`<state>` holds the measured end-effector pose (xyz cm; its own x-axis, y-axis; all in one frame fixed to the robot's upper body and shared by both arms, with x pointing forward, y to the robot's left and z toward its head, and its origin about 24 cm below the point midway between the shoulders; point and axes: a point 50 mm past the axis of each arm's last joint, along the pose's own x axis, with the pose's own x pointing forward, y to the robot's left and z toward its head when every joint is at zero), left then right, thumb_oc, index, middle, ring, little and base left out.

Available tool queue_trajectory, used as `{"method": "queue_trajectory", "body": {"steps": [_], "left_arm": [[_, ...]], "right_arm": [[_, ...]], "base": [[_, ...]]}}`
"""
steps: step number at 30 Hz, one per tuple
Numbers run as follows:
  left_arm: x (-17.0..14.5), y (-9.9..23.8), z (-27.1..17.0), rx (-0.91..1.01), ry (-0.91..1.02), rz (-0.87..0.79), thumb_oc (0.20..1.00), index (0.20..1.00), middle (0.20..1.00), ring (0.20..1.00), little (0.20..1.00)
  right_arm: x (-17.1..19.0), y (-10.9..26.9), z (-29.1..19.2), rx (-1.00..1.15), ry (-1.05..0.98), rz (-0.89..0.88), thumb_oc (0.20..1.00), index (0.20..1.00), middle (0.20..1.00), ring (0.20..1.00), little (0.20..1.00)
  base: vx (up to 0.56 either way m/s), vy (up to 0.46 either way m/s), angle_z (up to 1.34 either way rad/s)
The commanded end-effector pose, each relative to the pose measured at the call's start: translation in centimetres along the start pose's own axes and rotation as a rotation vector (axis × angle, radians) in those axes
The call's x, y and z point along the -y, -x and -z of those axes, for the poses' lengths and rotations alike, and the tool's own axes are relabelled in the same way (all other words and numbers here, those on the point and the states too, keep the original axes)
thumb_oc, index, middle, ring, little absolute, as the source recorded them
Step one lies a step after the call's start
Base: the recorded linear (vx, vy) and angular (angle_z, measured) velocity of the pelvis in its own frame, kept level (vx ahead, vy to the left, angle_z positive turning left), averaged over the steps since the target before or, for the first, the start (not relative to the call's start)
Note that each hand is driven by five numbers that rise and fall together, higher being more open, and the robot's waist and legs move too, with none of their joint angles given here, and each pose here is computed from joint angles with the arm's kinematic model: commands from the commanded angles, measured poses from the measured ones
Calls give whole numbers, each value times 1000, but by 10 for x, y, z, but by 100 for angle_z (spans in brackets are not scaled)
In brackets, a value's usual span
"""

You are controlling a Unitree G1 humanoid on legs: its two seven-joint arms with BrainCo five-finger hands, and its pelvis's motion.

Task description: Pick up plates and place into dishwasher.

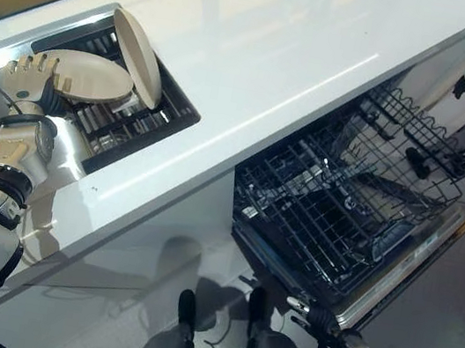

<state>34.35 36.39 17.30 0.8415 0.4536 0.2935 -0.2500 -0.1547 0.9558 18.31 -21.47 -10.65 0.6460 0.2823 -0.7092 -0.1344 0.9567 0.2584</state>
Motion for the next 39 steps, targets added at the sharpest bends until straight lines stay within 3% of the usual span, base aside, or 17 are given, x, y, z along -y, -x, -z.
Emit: {"method": "queue_trajectory", "body": {"steps": [1, 17, 18, 19, 20, 26, 33, 39], "left_arm": [[-50, -24, -3, -52, 48, -114, 1000, 1000, 1000, 1000, 1000], [-69, -34, -32, 104, -150, -122, 1000, 1000, 1000, 1000, 1000], [-71, -35, -33, 109, -146, -123, 322, 322, 322, 322, 322], [-72, -35, -34, 110, -141, -123, 322, 322, 322, 322, 322], [-74, -36, -35, 108, -131, -125, 200, 200, 200, 200, 200], [-78, -38, -35, 104, -228, -92, 200, 200, 200, 200, 200], [-59, -35, -17, 27, -469, 95, 200, 200, 200, 200, 200], [-51, -32, -3, -19, -544, 144, 200, 200, 200, 200, 200]], "right_arm": [[-16, -8, -20, 69, 26, -67, 1000, 1000, 1000, 1000, 1000], [-10, -10, -36, 101, 14, -54, 1000, 1000, 1000, 1000, 1000], [-10, -10, -37, 105, 14, -51, 1000, 1000, 1000, 1000, 1000], [-9, -10, -38, 106, 13, -50, 1000, 1000, 1000, 1000, 1000], [-9, -9, -39, 109, 13, -50, 1000, 1000, 1000, 1000, 1000], [-9, -9, -40, 123, 14, -48, 1000, 1000, 1000, 1000, 1000], [-3, -7, -41, 126, 9, -38, 1000, 1000, 1000, 1000, 1000], [-3, -5, -40, 121, 11, -38, 1000, 1000, 1000, 1000, 1000]], "base": [[1, 9, -3], [0, 0, 0], [-24, 26, -4], [-29, 17, -8], [-34, 8, -9], [-11, 0, -2], [0, 0, 0], [0, 0, 0]]}}
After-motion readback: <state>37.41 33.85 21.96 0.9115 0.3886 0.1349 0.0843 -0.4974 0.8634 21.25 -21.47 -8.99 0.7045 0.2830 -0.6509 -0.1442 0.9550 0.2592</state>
